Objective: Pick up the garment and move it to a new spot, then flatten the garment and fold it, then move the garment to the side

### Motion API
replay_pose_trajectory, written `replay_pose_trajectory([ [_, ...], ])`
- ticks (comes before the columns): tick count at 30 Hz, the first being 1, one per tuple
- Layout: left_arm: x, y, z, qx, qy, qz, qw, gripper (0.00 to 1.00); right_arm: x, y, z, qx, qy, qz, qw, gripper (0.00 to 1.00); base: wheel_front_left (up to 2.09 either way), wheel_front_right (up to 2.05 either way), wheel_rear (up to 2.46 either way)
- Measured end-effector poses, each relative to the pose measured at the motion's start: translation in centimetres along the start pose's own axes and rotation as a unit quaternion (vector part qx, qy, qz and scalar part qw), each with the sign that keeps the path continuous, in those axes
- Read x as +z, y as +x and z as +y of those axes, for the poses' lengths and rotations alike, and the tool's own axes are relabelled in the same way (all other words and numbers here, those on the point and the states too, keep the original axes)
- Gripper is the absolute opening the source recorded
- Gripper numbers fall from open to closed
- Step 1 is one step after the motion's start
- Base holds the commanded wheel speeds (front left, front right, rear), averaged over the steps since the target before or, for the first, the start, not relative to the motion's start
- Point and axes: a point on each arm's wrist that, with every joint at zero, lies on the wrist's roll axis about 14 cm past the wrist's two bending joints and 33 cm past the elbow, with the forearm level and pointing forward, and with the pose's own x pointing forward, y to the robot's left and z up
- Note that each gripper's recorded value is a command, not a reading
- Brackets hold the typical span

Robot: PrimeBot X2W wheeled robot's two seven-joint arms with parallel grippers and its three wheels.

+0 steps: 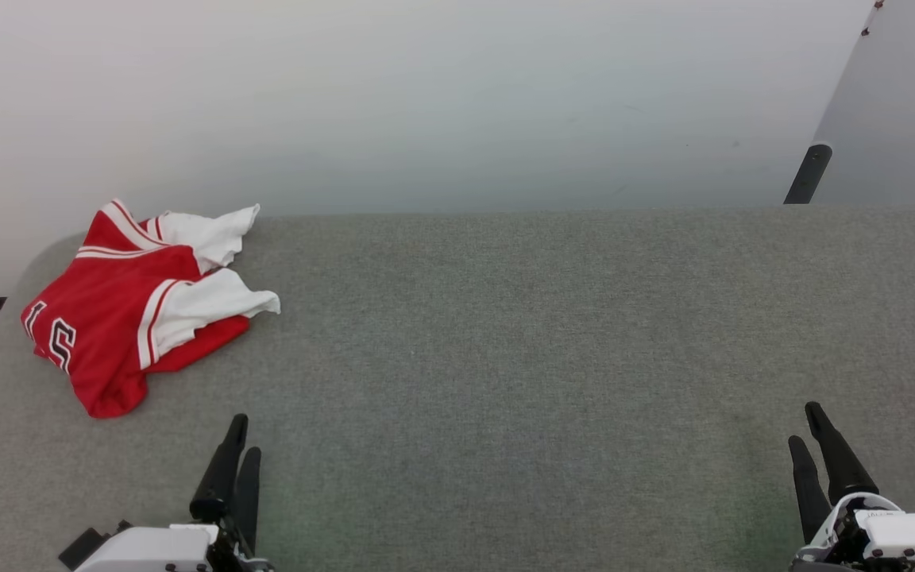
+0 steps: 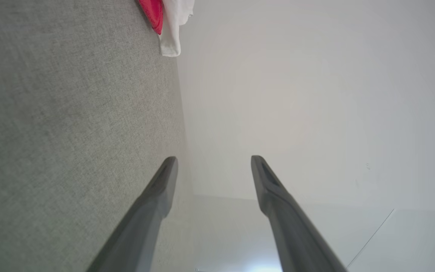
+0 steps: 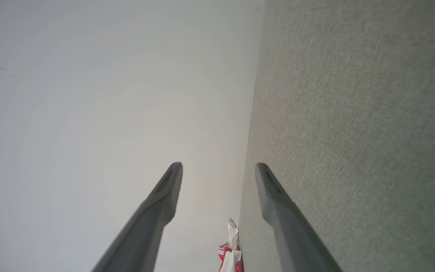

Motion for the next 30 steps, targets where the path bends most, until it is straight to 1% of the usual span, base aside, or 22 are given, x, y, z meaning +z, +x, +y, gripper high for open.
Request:
replay_pose_trajectory([
  [5,0.5,0.1,-0.5,-0.006,0.016,-0.008,1.000,1.00,-0.3,0.5,0.6,0.007,-0.007,0.001,1.000,1.00,0.00,0.00,0.00],
  [10,1.1,0.3,-1.0,-0.011,0.056,-0.016,0.998,1.00,-0.5,1.0,1.0,0.010,-0.035,0.002,0.999,1.00,0.00,0.00,0.00],
  [15,1.5,0.3,-1.1,-0.009,0.113,-0.020,0.993,1.00,-0.8,1.4,1.3,0.013,-0.075,0.006,0.997,1.00,0.00,0.00,0.00],
  [23,2.1,0.4,-1.5,-0.004,0.213,-0.029,0.977,1.00,-1.4,2.0,2.0,0.022,-0.150,0.015,0.988,1.00,0.00,0.00,0.00],
  [30,2.5,0.4,-2.3,-0.011,0.293,-0.039,0.955,1.00,-1.8,2.4,2.5,0.032,-0.225,0.022,0.974,1.00,0.00,0.00,0.00],
])
